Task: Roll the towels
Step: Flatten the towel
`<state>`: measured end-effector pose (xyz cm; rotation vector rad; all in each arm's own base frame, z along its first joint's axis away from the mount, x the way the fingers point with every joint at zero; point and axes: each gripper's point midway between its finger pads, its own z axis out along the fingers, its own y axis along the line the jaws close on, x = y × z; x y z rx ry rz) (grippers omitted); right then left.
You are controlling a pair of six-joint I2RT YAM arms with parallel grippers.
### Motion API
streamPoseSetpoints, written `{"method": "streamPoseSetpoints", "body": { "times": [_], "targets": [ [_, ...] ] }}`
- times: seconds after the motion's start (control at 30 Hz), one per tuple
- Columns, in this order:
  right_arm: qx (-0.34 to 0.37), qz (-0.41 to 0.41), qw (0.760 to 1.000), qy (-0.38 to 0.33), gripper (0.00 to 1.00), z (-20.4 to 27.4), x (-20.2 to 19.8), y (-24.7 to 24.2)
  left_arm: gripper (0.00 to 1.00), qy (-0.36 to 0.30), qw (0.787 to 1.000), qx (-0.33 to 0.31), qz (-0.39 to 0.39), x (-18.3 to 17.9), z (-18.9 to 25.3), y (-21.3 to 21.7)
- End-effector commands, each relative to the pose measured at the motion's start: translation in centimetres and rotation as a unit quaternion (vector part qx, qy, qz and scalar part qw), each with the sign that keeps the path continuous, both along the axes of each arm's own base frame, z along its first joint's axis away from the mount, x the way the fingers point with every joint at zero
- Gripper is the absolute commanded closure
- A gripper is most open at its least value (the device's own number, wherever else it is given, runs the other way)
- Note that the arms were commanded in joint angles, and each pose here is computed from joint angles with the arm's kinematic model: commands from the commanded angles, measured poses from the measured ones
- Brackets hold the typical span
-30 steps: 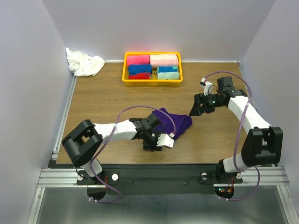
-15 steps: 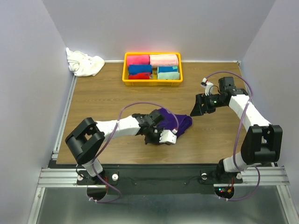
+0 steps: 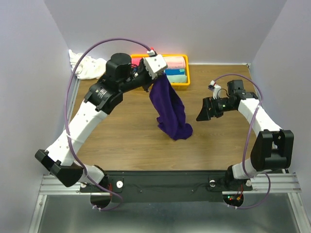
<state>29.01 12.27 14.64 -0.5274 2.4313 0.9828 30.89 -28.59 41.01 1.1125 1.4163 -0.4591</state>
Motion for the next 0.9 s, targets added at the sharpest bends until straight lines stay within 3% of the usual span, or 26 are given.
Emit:
{"method": "streamPoseSetpoints", "body": {
  "times": [0.0, 0.2, 0.37, 0.77, 0.87],
  "targets": [
    [0.033, 0.004, 0.999, -0.016, 0.00, 0.6, 0.9, 0.6, 1.00, 0.040, 0.993, -0.036, 0.105, 3.5, -0.7, 1.9],
    [0.055, -0.002, 0.998, -0.001, 0.03, -1.7, 2.3, 1.2, 1.00, 0.025, 0.992, -0.056, 0.110, 4.5, 0.4, 3.9],
    [0.053, 0.008, 0.998, 0.020, 0.10, -4.0, 3.8, 2.8, 1.00, 0.031, 0.991, -0.019, 0.133, 5.0, -1.7, 6.0],
    [0.006, 0.103, 0.991, 0.084, 0.18, -9.7, 0.9, 10.7, 1.00, 0.046, 0.982, -0.012, 0.182, 5.0, -3.5, 11.1],
    [0.017, 0.108, 0.989, 0.096, 0.37, -9.7, 1.1, 11.6, 1.00, 0.052, 0.981, -0.019, 0.186, 5.1, -3.8, 11.5]
  ]
}}
